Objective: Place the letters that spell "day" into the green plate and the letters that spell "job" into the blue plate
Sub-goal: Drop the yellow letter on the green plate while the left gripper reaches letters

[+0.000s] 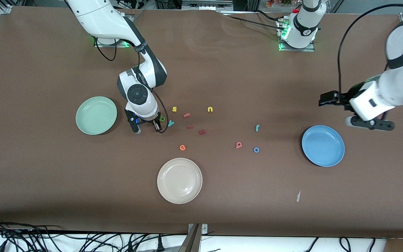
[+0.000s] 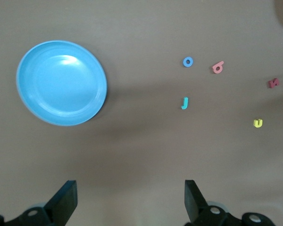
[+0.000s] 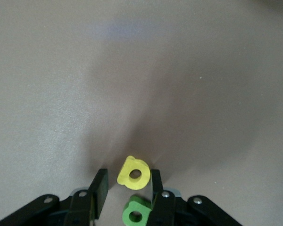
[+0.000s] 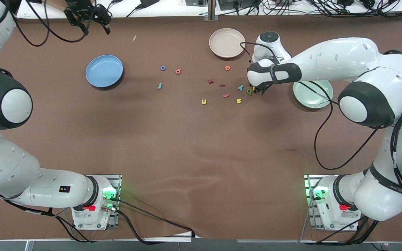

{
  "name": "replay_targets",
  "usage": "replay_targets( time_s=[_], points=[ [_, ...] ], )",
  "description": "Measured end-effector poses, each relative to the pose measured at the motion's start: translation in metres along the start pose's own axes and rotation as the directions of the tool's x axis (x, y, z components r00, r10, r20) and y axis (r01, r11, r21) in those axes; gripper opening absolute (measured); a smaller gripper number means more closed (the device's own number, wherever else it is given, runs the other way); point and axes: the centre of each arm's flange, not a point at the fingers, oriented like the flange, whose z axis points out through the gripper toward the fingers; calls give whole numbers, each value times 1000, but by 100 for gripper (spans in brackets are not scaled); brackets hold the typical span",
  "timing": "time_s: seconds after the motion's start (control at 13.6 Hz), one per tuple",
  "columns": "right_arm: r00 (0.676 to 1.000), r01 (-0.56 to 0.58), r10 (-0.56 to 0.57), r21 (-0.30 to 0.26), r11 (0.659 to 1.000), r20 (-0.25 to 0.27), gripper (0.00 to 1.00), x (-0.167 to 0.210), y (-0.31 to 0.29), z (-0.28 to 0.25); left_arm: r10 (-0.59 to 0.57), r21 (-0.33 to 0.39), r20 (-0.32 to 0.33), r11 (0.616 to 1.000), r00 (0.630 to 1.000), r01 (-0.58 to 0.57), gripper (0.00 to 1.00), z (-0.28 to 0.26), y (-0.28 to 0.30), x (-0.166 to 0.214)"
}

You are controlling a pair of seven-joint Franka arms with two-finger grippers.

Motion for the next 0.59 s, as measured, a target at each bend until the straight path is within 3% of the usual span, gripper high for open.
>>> replay_targets(
  time_s=[0.15,0.44,0.59],
  points=[
    [1000,-1,1,2,1000,0,30,0,-1,-1,17,7,-37,1000,999,-16,100,33,12,10],
    [1000,-15,15,11,1000,-7,30,10,-6,-11,36,20,-89,999,995,-34,100,94,28,17],
    [1000,-12,12,-13,1000,-24,30,33,-10,-36,46,28,-116,999,992,-43,100,131,37,15]
  ],
)
